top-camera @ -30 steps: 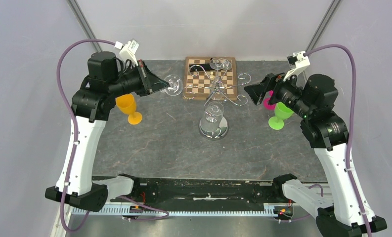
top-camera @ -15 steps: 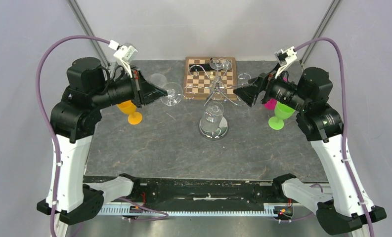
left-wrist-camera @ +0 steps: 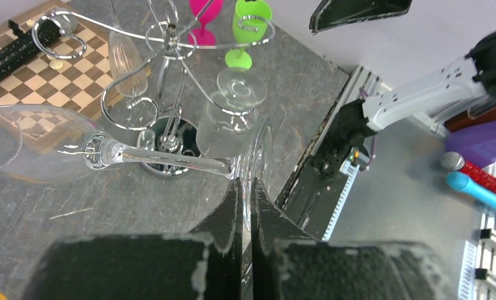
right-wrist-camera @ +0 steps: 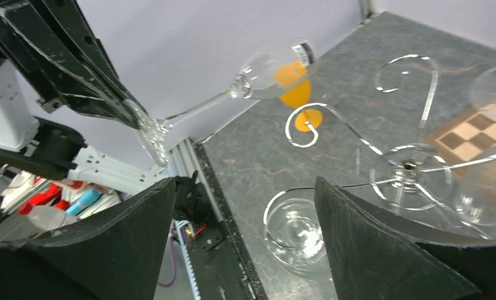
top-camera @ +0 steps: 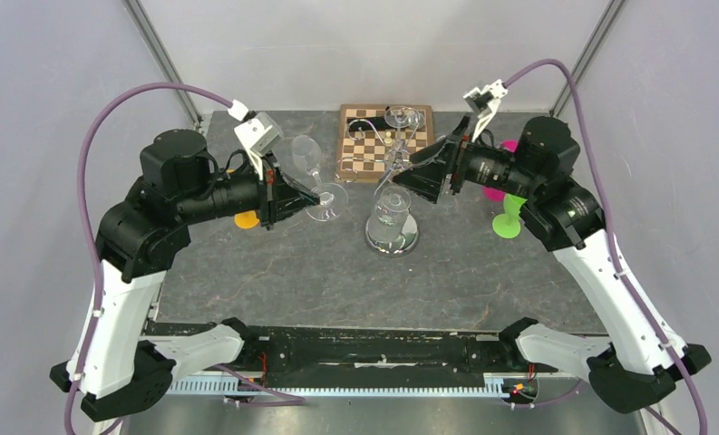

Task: Take the wine glass off the wine glass rack
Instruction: Place the wine glass at the center of the board.

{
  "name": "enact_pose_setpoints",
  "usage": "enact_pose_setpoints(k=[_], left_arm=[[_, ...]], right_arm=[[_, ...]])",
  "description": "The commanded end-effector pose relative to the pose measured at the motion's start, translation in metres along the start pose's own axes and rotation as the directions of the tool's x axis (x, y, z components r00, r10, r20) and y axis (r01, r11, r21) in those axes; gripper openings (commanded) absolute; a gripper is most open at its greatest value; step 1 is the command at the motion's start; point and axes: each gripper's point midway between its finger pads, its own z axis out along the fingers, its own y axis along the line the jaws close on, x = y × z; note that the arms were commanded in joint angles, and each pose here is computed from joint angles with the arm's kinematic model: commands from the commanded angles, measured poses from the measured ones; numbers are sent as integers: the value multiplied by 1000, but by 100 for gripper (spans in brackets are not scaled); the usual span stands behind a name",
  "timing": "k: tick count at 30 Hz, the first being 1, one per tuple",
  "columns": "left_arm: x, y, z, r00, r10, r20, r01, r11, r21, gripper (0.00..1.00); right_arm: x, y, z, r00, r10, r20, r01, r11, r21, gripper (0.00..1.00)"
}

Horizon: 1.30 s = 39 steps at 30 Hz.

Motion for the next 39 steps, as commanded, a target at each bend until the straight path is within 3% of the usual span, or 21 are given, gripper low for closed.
enact_pose_setpoints(k=[1,9,21,32,39], left_arm=[[-23,1,-4,968,215,128,-212,977,-34,2],[-16,3,-4,932,328,152,-323,945,-54,2],[-19,-1,-16,828,500,253,-494,865,-93,2],[-19,6,-19,738,613,281,-590,789,-173,2],[-15,6,-20,712,643,284,-619,765,-181,2]], right_arm=[[-13,26,13,999,17,32,-15,997,-74,84],[-11,43,41,994,105,4,-104,987,-120,81],[-17,59,84,981,188,-46,-193,972,-135,78],[-4,63,115,963,252,-96,-265,953,-146,75],[0,71,135,953,276,-123,-294,941,-167,74]])
